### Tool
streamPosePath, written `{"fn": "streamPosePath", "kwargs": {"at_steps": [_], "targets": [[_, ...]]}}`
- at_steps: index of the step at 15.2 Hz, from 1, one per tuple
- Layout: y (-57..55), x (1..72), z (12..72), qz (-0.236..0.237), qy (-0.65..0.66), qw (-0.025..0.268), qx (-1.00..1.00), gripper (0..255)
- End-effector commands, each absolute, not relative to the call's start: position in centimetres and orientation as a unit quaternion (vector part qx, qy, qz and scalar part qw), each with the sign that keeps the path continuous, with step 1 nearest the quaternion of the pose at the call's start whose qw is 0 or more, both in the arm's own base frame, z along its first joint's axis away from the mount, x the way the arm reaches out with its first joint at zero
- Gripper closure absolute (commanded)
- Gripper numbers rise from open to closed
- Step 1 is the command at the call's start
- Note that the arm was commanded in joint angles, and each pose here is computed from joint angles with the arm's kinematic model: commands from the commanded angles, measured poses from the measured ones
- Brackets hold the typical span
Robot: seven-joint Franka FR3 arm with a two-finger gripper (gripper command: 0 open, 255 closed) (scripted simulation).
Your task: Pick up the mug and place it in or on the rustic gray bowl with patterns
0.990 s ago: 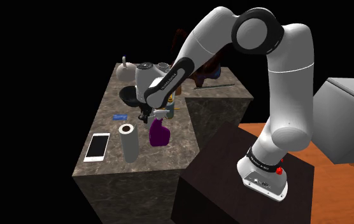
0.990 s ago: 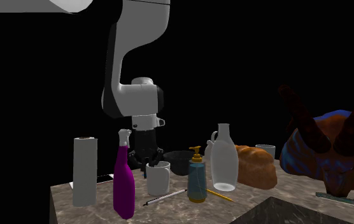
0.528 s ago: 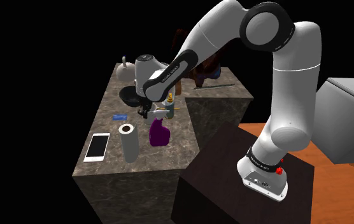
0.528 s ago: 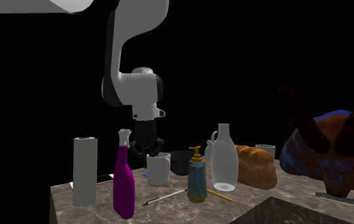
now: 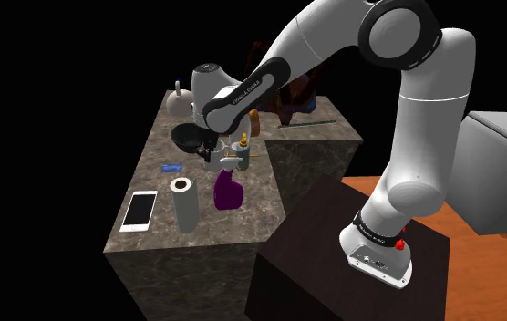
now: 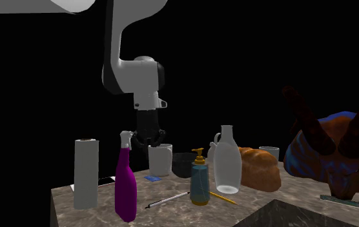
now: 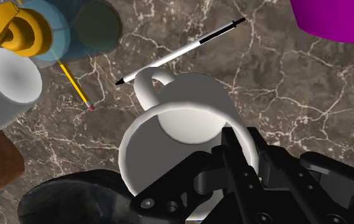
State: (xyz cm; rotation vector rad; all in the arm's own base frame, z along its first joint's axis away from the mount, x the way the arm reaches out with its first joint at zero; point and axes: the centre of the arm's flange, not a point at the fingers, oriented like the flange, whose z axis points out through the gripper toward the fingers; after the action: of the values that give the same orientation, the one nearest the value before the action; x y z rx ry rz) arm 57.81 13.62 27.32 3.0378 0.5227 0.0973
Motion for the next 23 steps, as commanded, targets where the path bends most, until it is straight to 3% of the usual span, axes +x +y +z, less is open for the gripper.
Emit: {"fn": "streamPosePath", "kwargs": {"at_steps": [1,17,23], "targets": [[13.5,57.8,28.4,0.031,0.169,0.029,0.985,255],[13.5,57.8,36.6,0.031,0.169,0.029,0.985,255],[10.6,65.1,37.5,0.031,0.169,0.029,0.985,255]]}}
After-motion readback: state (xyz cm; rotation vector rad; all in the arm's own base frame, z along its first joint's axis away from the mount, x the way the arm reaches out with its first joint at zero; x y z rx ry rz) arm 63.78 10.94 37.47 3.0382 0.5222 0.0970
